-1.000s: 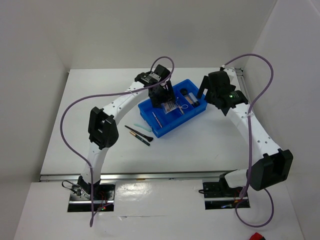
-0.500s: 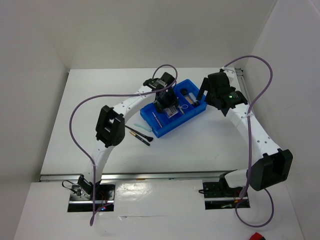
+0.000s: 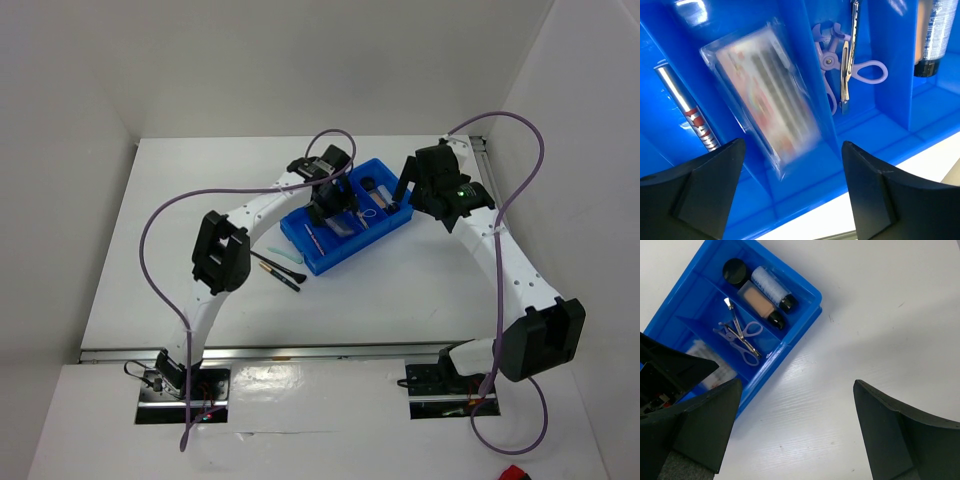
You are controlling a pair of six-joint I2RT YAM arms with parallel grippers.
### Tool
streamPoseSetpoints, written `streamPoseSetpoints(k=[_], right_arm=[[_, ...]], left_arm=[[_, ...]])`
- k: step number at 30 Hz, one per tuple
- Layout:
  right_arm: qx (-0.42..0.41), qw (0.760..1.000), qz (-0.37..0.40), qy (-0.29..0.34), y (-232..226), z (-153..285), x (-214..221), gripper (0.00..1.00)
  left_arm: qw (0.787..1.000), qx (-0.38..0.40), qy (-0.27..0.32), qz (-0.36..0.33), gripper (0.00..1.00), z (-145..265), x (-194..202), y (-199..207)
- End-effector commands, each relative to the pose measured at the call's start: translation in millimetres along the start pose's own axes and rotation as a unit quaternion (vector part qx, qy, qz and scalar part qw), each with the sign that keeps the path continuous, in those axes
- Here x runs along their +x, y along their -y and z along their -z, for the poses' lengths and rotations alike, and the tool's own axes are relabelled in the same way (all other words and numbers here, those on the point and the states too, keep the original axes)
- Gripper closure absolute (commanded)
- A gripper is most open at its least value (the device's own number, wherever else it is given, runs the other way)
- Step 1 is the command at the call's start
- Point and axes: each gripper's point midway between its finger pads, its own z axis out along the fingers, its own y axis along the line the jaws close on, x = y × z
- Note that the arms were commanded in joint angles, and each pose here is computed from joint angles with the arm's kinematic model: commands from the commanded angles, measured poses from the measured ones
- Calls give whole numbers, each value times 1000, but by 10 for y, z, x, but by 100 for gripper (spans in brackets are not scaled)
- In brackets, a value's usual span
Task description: Organize the makeup
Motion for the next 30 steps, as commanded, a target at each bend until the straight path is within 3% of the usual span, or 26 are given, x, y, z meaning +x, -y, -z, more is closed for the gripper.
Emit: streamPoseSetpoints(k=[1,7,9,11,12,13,15,16,17,20,22,23,25,30], right_arm=[[-5,1000,-6,17,32,99,-89,0],[-9,1000,-6,15,33,131,-80,0],[-11,1000,-8,19,35,158,-98,0],[-9,1000,-6,15,47,161,-79,0],[-9,1000,-1,15,52,161,-79,0],[-9,1000,-1,15,52,161,-79,0],[-6,1000,1,17,82,133,-81,0],[-6,1000,1,17,82,133,-81,0],[-11,1000,1,14,63,136,-71,0],[-25,1000,-2,16,7,136,-91,0],[-31,999,-2,13,-15,140,-79,0],[-34,999,0,6,-33,115,-52,0],[-35,999,-3,4,-20,91,-42,0],[-35,999,-3,4,-20,91,-42,0]], left_arm=[[998,49,39,-12,8,403,-160,285],[995,72,63,-23,4,707,-240,399],[993,77,81,-36,11,929,-268,415],[993,65,92,-41,25,1089,-289,317],[993,34,105,-48,46,1083,-300,133],[991,30,124,-45,55,1303,-342,50],[991,-42,124,-34,69,1282,-287,-447],[991,-43,127,-21,79,1464,-275,-585],[991,-59,120,-9,81,1471,-228,-762],[992,-91,82,23,78,1435,90,-1301],[993,-103,46,35,66,1266,333,-1581],[993,-104,34,35,55,1233,418,-1640],[993,-109,5,45,48,1104,617,-1767],[990,-120,-33,60,44,919,807,-1893]])
